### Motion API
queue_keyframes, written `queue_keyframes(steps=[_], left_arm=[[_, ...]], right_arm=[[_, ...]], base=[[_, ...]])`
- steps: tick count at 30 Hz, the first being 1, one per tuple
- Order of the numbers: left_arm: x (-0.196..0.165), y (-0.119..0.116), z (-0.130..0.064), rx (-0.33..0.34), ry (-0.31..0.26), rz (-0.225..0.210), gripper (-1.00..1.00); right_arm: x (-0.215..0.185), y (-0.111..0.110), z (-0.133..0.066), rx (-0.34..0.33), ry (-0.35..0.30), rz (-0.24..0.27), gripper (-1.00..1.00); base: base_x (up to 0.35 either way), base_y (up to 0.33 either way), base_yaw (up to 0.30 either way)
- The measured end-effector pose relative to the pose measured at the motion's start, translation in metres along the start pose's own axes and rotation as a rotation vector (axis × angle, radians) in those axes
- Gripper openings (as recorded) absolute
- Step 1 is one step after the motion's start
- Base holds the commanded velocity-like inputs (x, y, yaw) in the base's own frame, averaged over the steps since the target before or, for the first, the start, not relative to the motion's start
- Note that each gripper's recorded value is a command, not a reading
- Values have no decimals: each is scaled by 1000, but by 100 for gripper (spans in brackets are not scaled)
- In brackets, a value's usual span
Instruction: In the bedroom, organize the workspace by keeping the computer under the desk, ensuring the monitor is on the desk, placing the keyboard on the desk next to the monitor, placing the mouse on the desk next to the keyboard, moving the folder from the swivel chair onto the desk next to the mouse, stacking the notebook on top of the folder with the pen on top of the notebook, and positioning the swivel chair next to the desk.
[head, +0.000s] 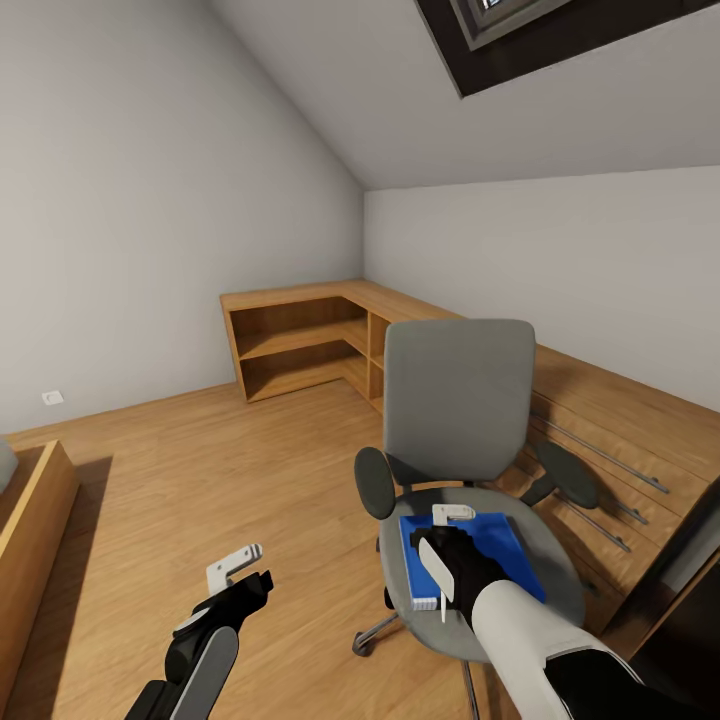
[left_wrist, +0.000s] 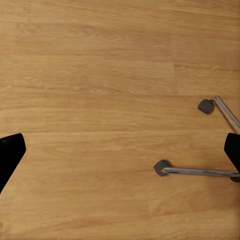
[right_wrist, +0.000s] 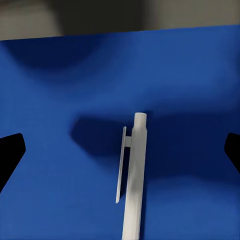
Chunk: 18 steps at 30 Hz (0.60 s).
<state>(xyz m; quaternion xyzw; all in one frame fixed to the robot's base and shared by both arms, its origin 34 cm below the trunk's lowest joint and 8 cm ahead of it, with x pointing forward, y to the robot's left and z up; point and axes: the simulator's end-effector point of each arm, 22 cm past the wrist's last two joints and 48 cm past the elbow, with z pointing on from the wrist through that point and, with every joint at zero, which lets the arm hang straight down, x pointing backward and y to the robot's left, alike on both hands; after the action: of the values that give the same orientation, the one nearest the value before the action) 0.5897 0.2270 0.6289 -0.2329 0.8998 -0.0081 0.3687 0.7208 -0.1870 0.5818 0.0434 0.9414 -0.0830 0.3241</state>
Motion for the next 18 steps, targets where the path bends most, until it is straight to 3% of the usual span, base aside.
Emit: queue_keyframes(steps=[9,18], left_arm=[[0,0,0,1,1,0,100],[0,0,0,2,0,-1,100]], right_arm=[[0,0,0,0,1,0,100],[1,0,0,-1,3,-1,100]], base=[[-115,0,0],[-24,0,0]])
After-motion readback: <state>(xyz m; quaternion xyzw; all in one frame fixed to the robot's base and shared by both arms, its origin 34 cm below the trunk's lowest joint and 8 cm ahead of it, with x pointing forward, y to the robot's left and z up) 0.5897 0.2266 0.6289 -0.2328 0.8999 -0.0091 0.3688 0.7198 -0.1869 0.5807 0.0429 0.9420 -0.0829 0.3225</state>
